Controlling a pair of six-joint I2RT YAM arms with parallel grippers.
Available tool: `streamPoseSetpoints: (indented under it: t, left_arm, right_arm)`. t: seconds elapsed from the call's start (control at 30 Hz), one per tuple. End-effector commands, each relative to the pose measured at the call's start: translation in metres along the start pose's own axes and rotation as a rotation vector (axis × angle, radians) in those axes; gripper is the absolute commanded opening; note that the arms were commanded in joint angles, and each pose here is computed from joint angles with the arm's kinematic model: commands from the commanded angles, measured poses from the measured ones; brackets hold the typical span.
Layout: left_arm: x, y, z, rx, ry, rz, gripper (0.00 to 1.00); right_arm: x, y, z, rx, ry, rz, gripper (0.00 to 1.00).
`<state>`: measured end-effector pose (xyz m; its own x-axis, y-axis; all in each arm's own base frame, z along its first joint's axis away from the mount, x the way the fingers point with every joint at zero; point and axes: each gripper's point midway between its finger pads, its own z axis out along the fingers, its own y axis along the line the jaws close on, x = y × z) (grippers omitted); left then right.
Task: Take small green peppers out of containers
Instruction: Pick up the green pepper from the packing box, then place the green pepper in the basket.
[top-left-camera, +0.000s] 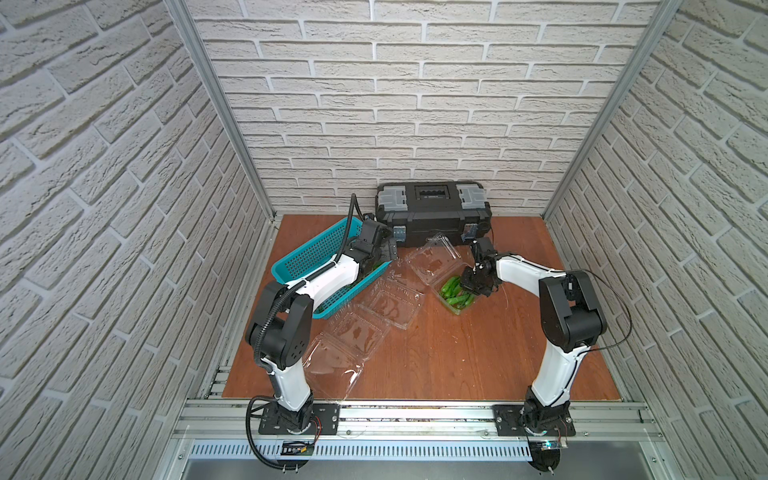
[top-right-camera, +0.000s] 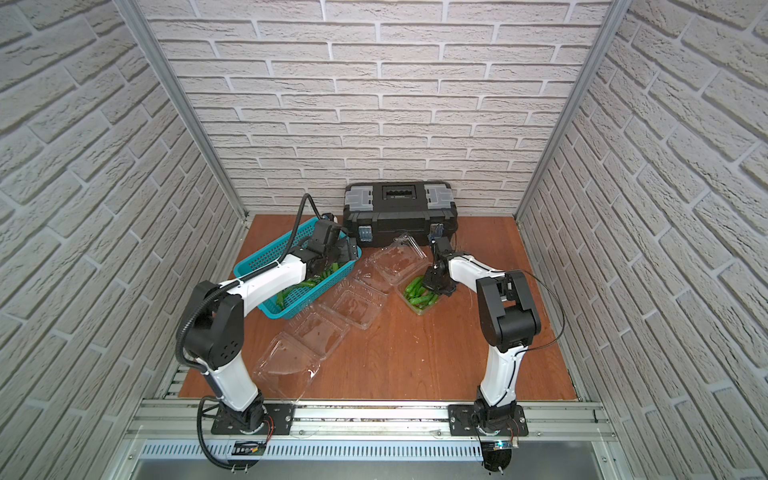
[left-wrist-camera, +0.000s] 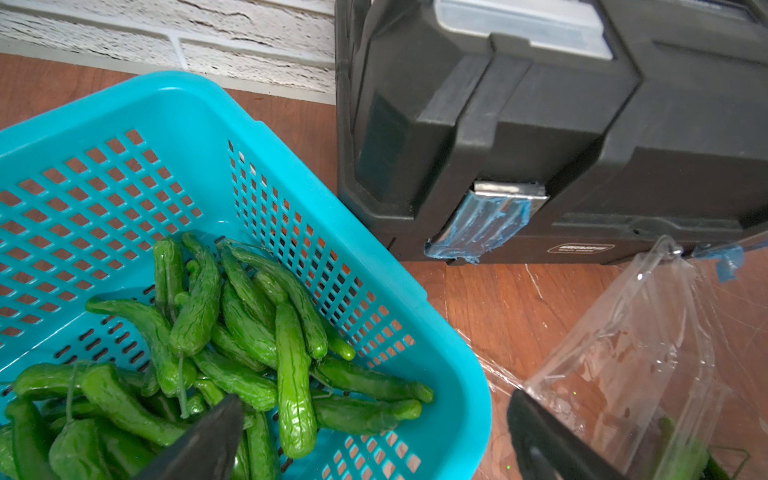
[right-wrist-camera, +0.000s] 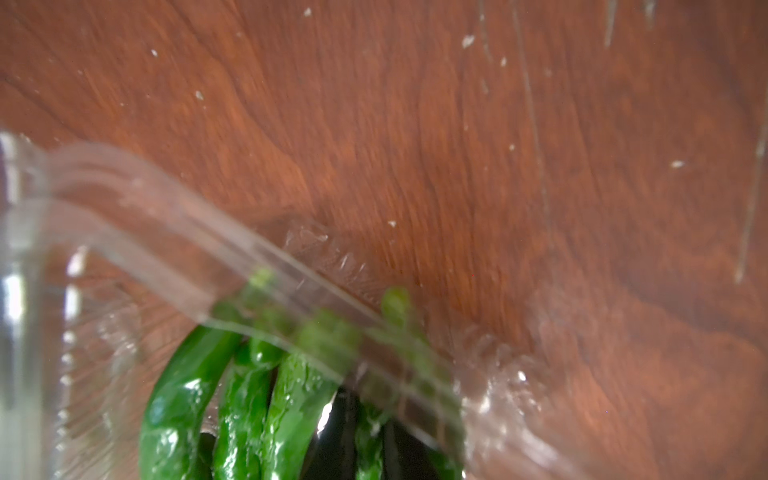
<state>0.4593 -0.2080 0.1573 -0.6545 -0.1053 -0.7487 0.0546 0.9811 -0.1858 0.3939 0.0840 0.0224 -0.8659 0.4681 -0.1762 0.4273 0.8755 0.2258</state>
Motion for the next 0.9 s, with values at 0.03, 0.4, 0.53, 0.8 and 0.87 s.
streamPoseSetpoints:
  t: [0.03, 0.4, 0.53, 0.8, 0.87]
  left_arm:
    - [-0.016, -0.001, -0.001, -0.002, -0.044, -0.023, 0.98]
    - [-0.021, 0.033, -0.008, -0.048, -0.095, -0.152, 0.98]
    - [-0.019, 0.048, -0.01, -0.073, -0.1, -0.205, 0.98]
    - [-0.014, 0.078, -0.025, -0.164, -0.128, -0.265, 0.98]
    - [-0.013, 0.088, -0.032, -0.207, -0.144, -0.277, 0.98]
  right_arm:
    - [-0.017, 0.012, -0.032, -0.042, -0.088, -0.036, 0.03]
    - [-0.042, 0.033, -0.113, -0.097, -0.291, -0.132, 0.03]
    - [-0.042, 0.074, -0.134, -0.199, -0.331, -0.234, 0.03]
    - [-0.011, 0.201, -0.188, -0.583, -0.381, -0.503, 0.03]
    - [0.006, 0.236, -0.2, -0.695, -0.361, -0.565, 0.03]
